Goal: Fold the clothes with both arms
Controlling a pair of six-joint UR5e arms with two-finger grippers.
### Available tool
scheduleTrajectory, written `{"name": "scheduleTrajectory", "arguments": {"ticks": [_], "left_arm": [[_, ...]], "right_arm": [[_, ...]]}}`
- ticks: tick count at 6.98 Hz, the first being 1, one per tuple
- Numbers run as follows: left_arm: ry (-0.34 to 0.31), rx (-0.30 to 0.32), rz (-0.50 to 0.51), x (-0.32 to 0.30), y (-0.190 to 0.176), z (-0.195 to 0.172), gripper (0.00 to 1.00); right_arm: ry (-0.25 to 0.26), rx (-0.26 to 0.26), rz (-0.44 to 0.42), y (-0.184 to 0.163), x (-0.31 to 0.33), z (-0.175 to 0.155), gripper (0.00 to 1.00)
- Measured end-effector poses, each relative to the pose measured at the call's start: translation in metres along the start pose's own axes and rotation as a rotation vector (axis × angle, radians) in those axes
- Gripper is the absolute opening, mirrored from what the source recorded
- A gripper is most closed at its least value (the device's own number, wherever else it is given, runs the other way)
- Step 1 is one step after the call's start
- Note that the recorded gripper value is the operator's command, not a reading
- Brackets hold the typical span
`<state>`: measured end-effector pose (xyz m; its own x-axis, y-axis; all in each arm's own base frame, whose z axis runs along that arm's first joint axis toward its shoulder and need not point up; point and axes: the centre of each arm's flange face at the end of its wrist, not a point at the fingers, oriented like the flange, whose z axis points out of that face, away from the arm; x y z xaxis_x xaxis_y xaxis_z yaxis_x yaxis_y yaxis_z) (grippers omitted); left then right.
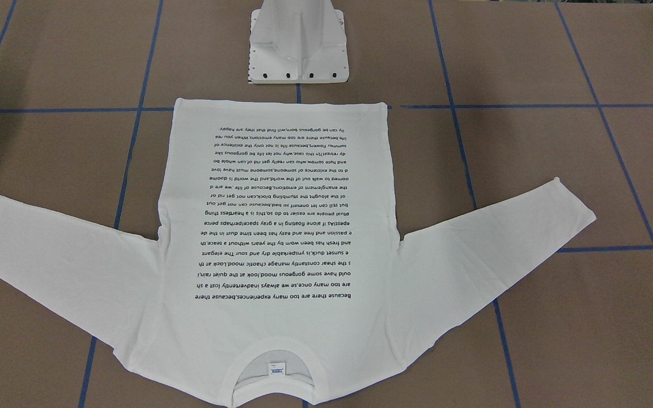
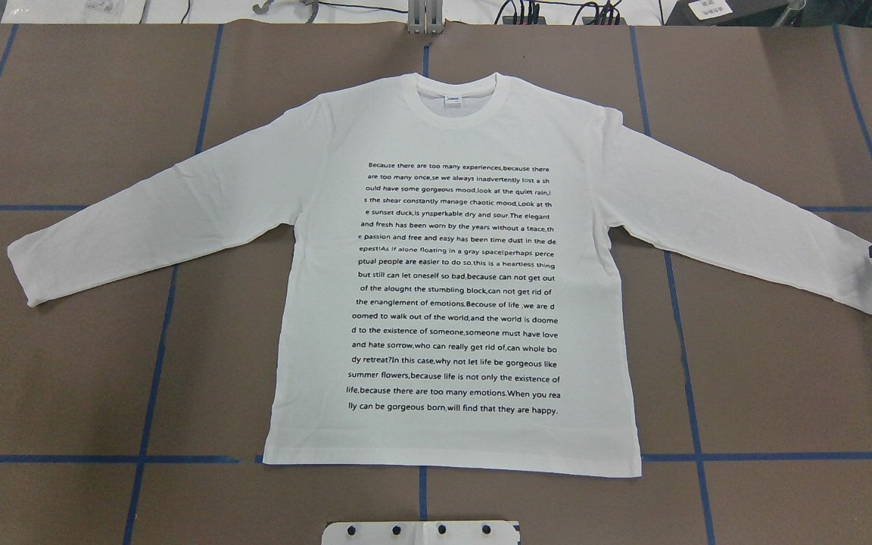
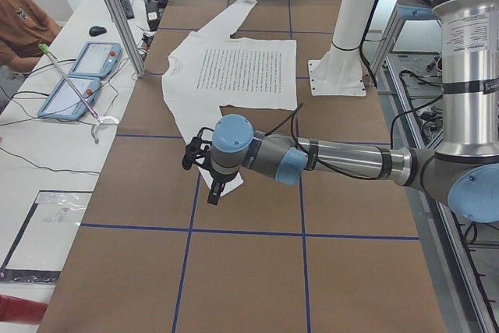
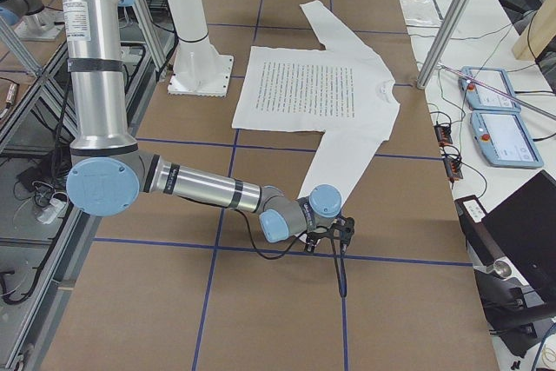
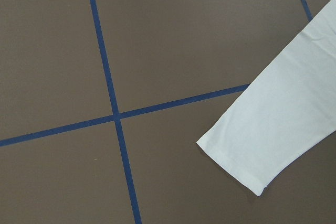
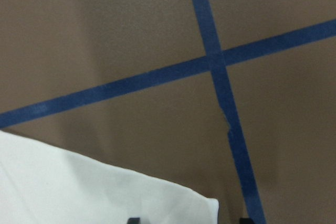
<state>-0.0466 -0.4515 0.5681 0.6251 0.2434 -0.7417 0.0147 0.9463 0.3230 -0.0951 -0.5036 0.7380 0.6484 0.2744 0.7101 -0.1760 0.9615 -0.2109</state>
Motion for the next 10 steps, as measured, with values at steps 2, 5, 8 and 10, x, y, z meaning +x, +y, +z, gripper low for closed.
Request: {"name": "scheduleTrajectory", "arguments": {"ticks": [2, 5, 8, 10], "left_arm": [[0.0, 0.0, 0.002, 0.0, 0.0, 0.0, 1.0], [0.0, 0.008, 0.01, 0.004, -0.002, -0.004, 1.0], [0.0, 0.013, 0.012, 0.007, -0.003, -0.007, 1.0], [0.0, 0.015, 0.012, 0.009, -0.004, -0.008, 1.0]], "right_arm": [[0.003, -0.006, 0.005, 0.001, 0.003, 0.002, 0.22], [0.007, -0.014, 0.015, 0.001, 0.008, 0.006, 0.0], [-0.032, -0.013, 0.002, 0.002, -0.012, -0.007, 0.0], [-0.123, 0.007, 0.048, 0.005, -0.082, -0.054, 0.0]]}}
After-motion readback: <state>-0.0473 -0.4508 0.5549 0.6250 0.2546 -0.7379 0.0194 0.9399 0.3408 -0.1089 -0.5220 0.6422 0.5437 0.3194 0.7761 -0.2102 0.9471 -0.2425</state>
